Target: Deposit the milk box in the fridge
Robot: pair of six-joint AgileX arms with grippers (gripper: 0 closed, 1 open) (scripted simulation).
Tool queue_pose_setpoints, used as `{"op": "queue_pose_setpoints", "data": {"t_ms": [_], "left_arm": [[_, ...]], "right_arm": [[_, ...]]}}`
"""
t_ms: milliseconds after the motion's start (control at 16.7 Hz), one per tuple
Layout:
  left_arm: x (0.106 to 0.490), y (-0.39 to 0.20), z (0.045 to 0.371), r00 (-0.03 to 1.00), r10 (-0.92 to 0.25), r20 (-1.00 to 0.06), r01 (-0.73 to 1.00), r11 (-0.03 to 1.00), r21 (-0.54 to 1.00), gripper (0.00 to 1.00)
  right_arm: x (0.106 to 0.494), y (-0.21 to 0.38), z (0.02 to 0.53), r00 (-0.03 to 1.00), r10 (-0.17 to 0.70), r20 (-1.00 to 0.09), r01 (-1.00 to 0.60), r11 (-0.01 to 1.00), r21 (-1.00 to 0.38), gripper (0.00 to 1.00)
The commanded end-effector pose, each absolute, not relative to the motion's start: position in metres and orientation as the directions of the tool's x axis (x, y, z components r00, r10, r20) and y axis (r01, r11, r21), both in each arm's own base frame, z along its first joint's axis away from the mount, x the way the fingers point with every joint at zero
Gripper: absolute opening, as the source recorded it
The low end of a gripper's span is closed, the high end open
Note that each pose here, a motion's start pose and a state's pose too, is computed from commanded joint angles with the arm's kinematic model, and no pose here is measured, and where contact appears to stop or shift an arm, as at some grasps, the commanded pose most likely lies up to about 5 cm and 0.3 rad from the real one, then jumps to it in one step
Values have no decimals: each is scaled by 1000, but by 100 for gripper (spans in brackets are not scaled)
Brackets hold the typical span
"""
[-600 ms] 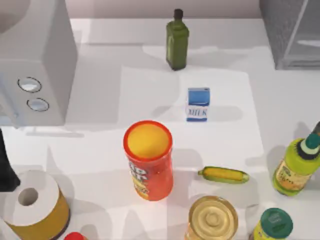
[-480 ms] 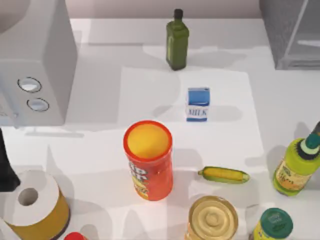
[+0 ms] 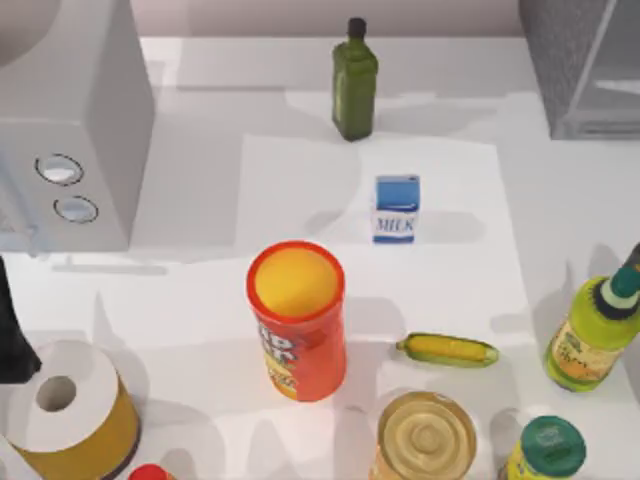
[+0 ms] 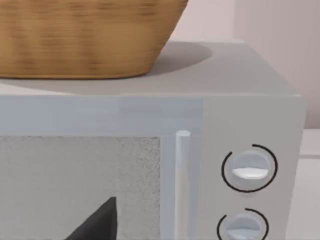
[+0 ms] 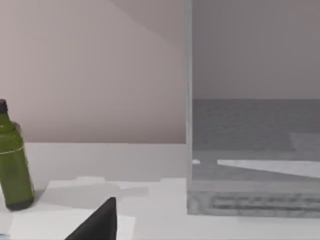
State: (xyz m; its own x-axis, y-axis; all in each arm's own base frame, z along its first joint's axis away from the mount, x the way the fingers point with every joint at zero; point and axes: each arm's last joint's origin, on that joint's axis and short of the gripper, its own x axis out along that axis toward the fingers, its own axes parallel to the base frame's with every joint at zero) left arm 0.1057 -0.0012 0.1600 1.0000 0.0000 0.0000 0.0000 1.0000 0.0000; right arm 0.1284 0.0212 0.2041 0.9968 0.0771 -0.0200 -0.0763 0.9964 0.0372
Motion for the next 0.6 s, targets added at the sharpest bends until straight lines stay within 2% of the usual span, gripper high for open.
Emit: {"op": "queue_pose_setpoints", "data": {"t_ms": [300,600], "left_arm": [[106,-1,160,1000,0,0,0,1000,0,100],[106,-1,160,1000,0,0,0,1000,0,100]], "right_arm": [[192,74,228,986,127,-112,-118,990,83,100],[259,162,182,964,124,-235,-108,991,80,100]]}}
